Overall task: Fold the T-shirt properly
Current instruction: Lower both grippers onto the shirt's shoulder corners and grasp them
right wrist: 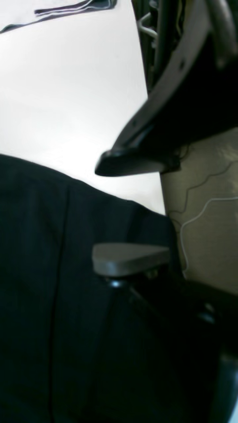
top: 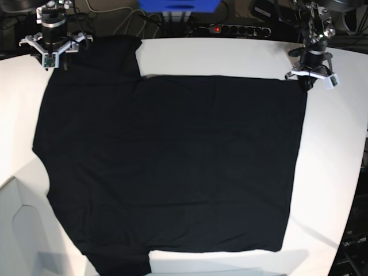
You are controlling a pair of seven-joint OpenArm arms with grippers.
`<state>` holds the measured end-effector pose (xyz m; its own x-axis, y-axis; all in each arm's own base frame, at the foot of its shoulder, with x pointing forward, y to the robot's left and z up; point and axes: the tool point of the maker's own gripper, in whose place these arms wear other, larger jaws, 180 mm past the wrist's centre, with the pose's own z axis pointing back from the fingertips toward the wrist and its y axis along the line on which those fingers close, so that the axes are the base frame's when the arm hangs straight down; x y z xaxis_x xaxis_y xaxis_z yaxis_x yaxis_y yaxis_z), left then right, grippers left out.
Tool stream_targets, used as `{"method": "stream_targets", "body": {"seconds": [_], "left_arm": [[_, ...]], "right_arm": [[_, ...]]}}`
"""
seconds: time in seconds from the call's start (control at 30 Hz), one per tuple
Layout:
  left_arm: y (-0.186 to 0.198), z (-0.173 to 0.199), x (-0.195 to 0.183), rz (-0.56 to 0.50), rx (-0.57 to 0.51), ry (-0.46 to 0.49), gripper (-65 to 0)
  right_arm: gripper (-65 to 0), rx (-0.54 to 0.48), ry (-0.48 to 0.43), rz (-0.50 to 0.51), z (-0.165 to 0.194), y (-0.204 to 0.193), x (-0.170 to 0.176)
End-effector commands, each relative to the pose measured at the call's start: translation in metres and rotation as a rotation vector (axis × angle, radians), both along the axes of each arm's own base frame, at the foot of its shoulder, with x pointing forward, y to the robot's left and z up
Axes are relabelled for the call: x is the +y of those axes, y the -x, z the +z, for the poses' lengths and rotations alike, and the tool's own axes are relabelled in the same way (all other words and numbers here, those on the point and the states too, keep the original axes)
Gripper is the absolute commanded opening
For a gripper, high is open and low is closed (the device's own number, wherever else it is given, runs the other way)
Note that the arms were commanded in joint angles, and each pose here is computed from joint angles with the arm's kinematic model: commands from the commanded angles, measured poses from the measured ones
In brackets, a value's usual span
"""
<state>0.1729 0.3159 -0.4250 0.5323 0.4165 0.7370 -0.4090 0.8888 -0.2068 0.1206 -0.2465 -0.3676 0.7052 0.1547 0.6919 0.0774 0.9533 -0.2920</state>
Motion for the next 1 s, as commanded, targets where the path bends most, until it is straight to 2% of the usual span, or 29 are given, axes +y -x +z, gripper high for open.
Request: {"method": "stream_targets", "body": {"seconds": [0.0,0.13,0.3,0.4,0.67,0.97], "left_arm": [[0.009,-0.008,-0.004,-0.02,0.057,0.014,-65.0],[0.009,-0.008,-0.004,-0.02,0.058,0.013,-65.0],[0.009,-0.007,-0.002,-0.023,0.058,0.009,-65.0],[0.008,-0.006,-0.002,-0.023,0.056,0.008,-65.0],[0.008,-0.006,-0.002,-0.023,0.056,0.008,-65.0],[0.008,-0.006,-0.001,-0.022,0.056,0.007,-65.0]], "right_arm": [[-29.5,-0.038,0.014,0.01,0.007,-0.008,-0.002],[-29.1,-0.03,0.029,-0.023,-0.002,-0.011,-0.017],[-29.4,0.024,-0.009,0.005,-0.025,-0.009,-0.022],[-29.4,0.026,-0.023,-0.017,-0.027,-0.005,-0.025],[-29.4,0.039,-0.037,0.006,-0.03,-0.004,-0.021],[-29.5,0.093,-0.053,-0.014,-0.048,0.01,-0.024]]}}
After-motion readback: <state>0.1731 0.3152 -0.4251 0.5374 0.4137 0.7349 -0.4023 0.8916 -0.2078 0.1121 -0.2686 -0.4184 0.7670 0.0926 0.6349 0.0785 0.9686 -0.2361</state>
